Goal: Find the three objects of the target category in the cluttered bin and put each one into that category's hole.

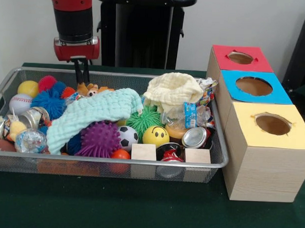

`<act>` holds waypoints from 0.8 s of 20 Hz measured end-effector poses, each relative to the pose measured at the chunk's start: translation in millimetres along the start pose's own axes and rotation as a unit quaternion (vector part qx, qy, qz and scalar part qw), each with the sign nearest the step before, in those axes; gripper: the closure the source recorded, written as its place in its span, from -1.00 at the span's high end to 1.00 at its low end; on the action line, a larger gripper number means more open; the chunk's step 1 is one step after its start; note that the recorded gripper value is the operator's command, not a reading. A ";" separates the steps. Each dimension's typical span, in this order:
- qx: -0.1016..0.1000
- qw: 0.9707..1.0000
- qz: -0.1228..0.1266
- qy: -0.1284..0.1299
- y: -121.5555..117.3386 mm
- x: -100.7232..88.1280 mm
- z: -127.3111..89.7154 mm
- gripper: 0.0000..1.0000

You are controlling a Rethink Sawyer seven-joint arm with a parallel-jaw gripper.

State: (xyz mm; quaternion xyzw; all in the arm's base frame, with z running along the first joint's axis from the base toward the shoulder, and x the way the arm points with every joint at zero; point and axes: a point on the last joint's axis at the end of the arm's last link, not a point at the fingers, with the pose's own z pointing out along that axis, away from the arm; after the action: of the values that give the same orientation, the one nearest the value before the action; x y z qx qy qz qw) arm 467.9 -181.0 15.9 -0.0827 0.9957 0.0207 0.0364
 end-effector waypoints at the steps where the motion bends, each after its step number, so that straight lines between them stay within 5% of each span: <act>1: 0.001 1.000 0.000 -0.003 -0.1 -3.3 -3.8 -1.00; 10: -0.001 1.000 -0.003 -0.029 3.5 -28.4 -18.6 -1.00; 11: -0.003 0.999 -0.005 -0.032 4.8 -31.3 -19.3 1.00; 16: -0.003 0.999 -0.006 -0.033 5.1 -32.1 -19.6 1.00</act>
State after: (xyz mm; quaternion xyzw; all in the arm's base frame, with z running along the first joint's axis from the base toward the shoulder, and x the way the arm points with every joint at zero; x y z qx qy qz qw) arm 497.3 -171.6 38.0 -0.0879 0.9934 0.0261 0.0690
